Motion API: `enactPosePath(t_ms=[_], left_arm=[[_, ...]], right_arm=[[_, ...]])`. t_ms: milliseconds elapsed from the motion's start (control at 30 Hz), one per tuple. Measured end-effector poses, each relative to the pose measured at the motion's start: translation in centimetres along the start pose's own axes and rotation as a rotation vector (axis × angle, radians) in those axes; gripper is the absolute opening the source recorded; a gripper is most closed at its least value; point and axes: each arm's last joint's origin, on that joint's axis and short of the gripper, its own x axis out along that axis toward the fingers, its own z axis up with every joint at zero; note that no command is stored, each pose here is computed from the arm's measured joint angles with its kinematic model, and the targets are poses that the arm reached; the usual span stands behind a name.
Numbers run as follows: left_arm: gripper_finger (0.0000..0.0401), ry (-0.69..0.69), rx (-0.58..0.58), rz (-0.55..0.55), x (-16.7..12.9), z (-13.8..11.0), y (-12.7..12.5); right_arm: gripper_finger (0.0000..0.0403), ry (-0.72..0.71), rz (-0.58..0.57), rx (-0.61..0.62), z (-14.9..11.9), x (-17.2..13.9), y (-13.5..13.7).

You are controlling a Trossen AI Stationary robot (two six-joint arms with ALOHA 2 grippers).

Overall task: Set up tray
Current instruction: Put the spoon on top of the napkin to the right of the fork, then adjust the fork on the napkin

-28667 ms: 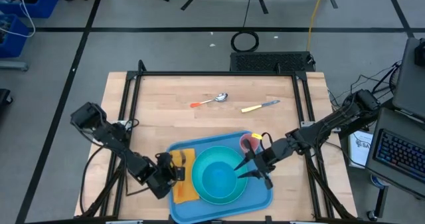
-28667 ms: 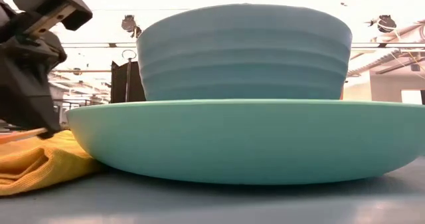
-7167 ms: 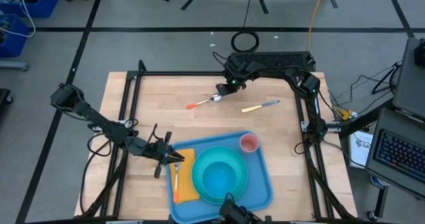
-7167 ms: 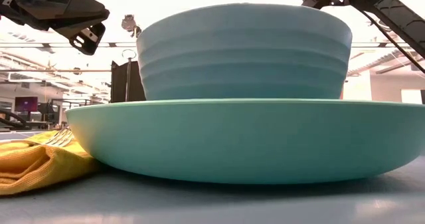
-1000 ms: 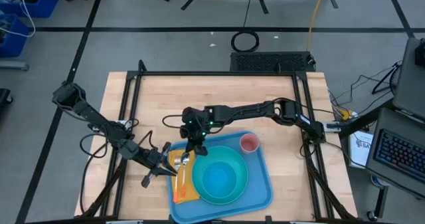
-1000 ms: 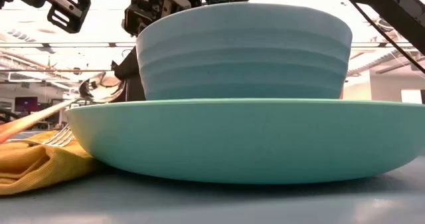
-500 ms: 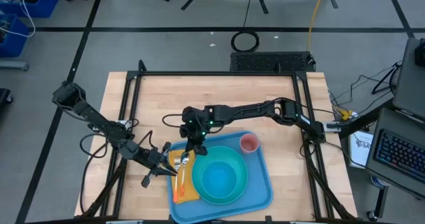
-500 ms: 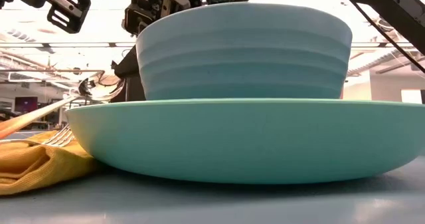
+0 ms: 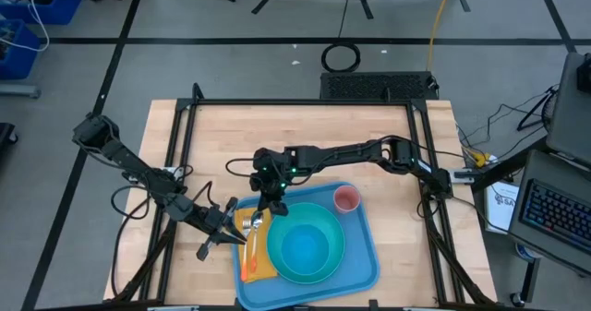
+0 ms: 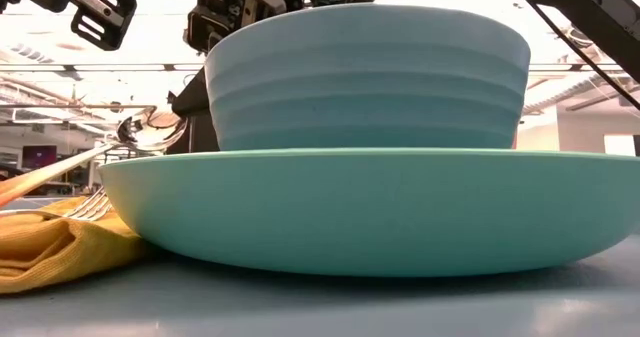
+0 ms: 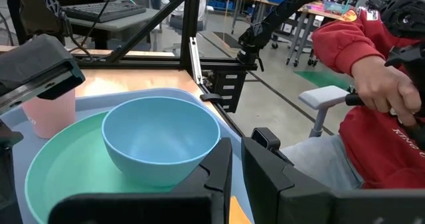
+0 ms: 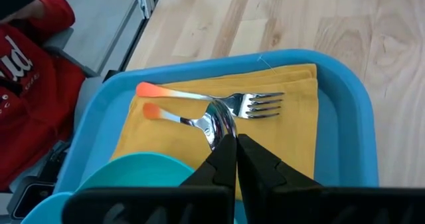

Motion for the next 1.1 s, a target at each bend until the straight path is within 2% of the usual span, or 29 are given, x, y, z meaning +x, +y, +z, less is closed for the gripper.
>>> enactPosePath(t_ms=[700,867,1100], left_arm=[[0.0037,0.005,-0.004,0.001,0.0,-0.05,0.0],[0.0037,0.005,-0.004,0.0,0.0,-0.05,0.0],[0.0037,0.006,-0.017,-0.003,0.0,-0.05,0.0]], right_arm=[[0.0046,-0.025,0.001,-0.022,0.29,-0.01,0.02],[0.0058,-0.038,-0.042,-0.027,0.42,0.0,-0.09],[0.0051,-0.051,-0.093,0.029,0.5,-0.19,-0.47]])
